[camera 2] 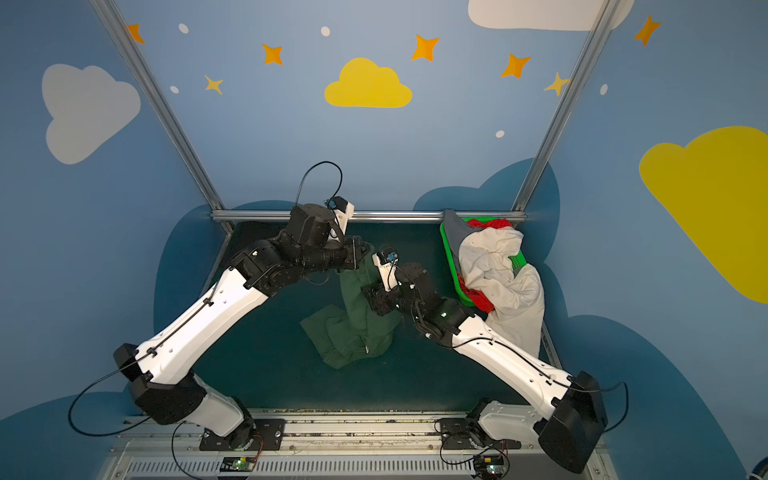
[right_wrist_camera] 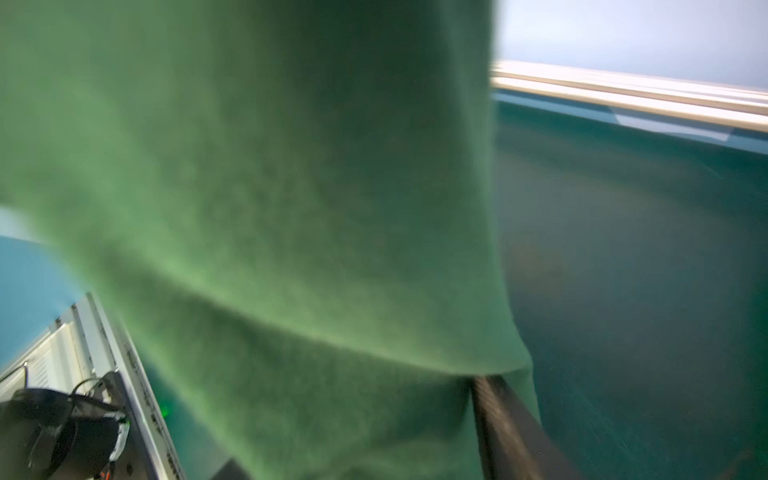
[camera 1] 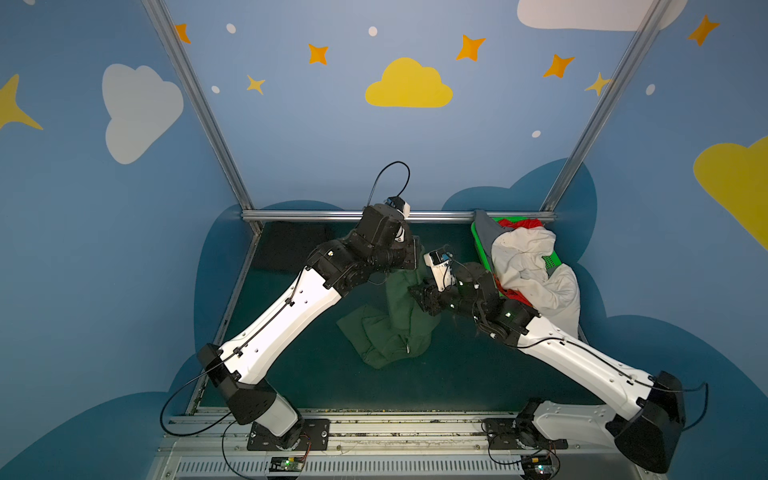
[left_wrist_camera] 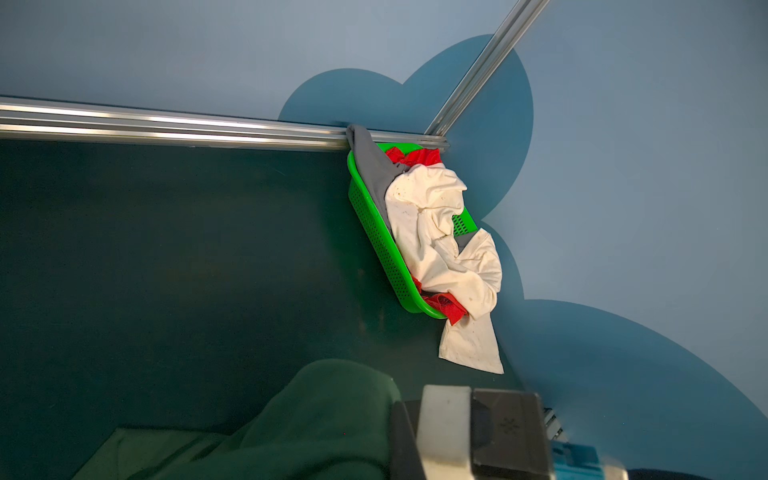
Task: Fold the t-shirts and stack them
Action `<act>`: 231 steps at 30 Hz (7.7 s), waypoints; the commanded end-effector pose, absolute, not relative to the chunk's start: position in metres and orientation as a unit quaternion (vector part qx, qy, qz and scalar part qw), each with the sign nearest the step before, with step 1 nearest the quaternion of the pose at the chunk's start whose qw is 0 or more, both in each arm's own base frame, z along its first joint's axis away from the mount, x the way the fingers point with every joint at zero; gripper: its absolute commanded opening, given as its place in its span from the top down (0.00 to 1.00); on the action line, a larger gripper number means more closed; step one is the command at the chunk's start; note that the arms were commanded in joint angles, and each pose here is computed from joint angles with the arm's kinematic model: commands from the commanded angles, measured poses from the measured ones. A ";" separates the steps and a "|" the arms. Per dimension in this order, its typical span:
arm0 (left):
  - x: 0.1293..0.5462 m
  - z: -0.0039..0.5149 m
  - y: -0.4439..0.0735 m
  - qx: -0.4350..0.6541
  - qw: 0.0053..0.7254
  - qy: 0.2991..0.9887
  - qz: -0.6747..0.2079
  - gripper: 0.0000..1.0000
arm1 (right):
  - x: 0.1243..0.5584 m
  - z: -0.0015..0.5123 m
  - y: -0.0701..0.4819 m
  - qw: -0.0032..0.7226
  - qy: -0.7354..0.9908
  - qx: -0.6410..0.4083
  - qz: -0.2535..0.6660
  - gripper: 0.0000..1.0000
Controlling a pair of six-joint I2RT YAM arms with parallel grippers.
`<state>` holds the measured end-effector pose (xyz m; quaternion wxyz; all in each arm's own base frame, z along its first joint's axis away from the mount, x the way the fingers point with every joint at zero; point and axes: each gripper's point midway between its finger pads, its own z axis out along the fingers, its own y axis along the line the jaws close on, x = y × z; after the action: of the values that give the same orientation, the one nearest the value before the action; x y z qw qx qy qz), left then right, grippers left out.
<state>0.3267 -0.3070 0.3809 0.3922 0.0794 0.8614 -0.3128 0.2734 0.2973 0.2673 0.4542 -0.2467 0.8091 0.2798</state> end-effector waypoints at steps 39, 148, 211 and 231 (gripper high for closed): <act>0.300 0.451 -0.252 0.070 0.475 0.812 -0.333 0.96 | 0.294 0.246 0.276 0.441 0.837 -0.221 0.238 0.59; 0.355 0.180 -0.257 0.057 0.263 0.933 -0.240 0.22 | 0.466 0.219 0.147 0.311 0.940 0.050 0.131 0.05; 0.324 0.061 -0.289 0.012 0.135 0.978 -0.158 0.96 | 0.258 0.009 0.114 0.066 0.966 0.157 0.193 0.06; 0.408 0.100 -0.096 -0.181 0.238 0.950 -0.091 0.96 | 0.259 0.005 0.113 0.063 0.966 0.161 0.191 0.06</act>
<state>0.3896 -0.1206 0.0873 0.2072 -0.1561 0.9608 -0.0977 0.2810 0.1151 0.0339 0.1119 0.1550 0.9603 0.2032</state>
